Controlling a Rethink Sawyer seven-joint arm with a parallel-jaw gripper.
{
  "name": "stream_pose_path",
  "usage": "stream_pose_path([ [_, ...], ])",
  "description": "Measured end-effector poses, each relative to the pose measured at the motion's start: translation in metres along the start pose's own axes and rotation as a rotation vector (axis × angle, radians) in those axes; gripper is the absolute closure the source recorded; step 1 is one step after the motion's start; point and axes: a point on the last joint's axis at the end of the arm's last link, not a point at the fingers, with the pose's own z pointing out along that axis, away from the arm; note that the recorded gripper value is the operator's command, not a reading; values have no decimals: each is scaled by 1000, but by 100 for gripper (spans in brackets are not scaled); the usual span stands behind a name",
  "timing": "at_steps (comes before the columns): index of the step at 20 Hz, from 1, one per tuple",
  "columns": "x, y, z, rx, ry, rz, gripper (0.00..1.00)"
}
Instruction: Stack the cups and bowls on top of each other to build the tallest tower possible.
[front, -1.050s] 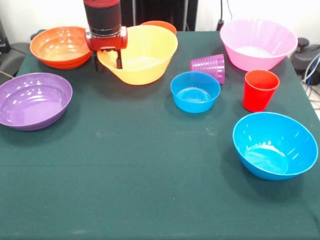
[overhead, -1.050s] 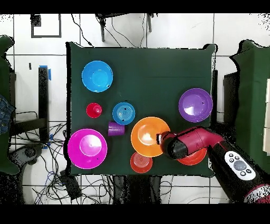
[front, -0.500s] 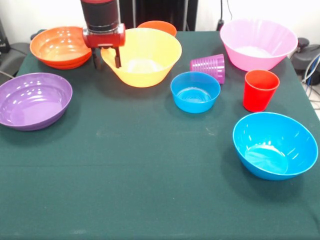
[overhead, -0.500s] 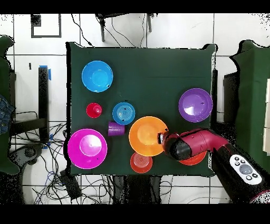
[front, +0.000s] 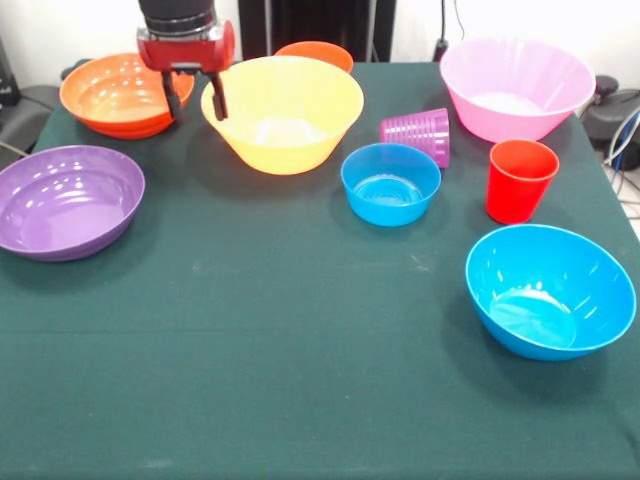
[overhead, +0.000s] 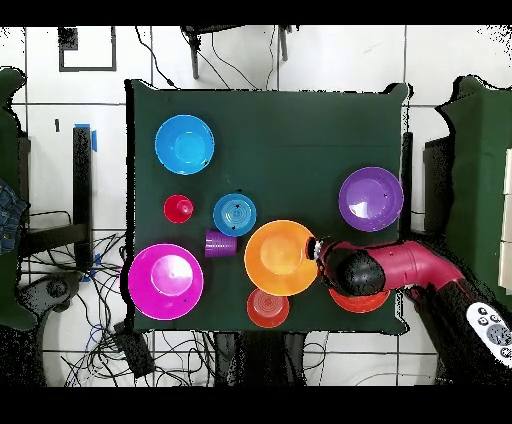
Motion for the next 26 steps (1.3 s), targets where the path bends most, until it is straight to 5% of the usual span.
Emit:
stream_pose_path([
  [3,-11,5,-12,-7,-6,17,0],
  [4,-19,9,-19,-11,-20,17,100],
  [8,-23,13,-20,-24,-25,17,100],
  [10,-25,20,-17,-57,-23,28,100],
  [11,-23,29,-8,-108,-9,47,100],
  [17,-5,48,20,-210,42,76,100],
  [26,7,66,34,-261,73,73,100],
])
